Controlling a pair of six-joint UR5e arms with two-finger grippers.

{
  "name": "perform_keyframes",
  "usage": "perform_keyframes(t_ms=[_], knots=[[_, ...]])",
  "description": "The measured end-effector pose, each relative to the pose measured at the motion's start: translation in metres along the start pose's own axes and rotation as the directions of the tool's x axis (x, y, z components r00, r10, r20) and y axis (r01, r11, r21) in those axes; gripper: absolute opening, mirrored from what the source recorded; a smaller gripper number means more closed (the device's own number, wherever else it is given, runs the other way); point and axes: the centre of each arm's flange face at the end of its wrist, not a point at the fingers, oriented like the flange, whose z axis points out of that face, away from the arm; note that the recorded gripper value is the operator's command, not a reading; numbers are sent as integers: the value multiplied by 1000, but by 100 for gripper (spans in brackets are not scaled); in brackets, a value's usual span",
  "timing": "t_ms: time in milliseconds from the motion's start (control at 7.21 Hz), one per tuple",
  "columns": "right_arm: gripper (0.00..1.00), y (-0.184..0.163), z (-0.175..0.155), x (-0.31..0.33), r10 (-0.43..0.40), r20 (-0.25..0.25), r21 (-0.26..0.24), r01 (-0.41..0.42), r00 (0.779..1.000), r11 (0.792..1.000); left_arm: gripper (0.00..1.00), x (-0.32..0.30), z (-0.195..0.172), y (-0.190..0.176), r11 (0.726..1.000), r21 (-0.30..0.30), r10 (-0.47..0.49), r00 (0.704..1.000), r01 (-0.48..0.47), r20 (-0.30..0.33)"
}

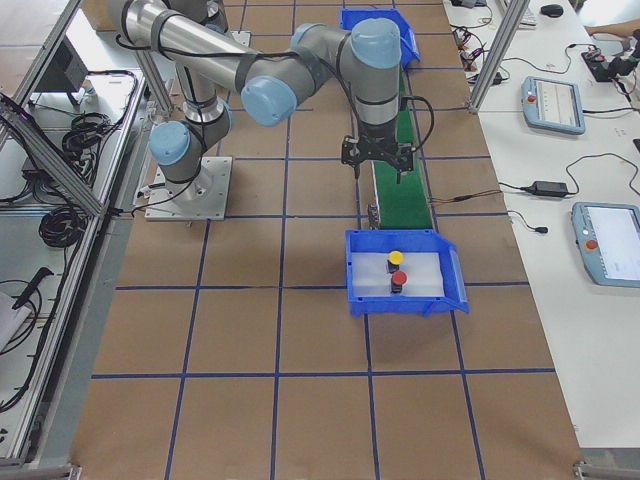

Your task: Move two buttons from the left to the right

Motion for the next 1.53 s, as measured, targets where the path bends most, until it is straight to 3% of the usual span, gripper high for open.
perform_keyframes(t_ms=[139, 416, 555, 832, 1110, 1248, 1526], knots=[[100, -12, -6, -12, 70, 19, 9, -70, 997, 998, 100, 0, 0, 0, 1000, 0, 1, 1000, -1, 0], [100, -86, -20, -27, 215, 28, 21, -216, 976, 976, 100, 0, 0, 0, 1000, 1, 1, 1000, -1, 0], [100, -132, -24, -35, 321, 33, 28, -322, 946, 946, 100, 0, 0, 0, 1000, 1, 0, 1000, 0, 0], [100, -240, -24, -57, 577, 50, 43, -579, 815, 814, 100, -1, 0, 0, 1000, 0, -1, 1000, 1, 0], [100, -321, -17, -78, 767, 73, 55, -770, 637, 635, 100, -1, 0, 0, 1000, 0, -1, 1000, 1, 0], [100, -337, -17, -83, 828, 80, 55, -832, 555, 552, 100, -1, 0, 0, 1000, 0, -1, 1000, 1, 0], [100, -346, -19, -85, 931, 93, 46, -936, 352, 349, 100, -2, 0, 0, 1000, -1, -2, 1000, 2, 0]])
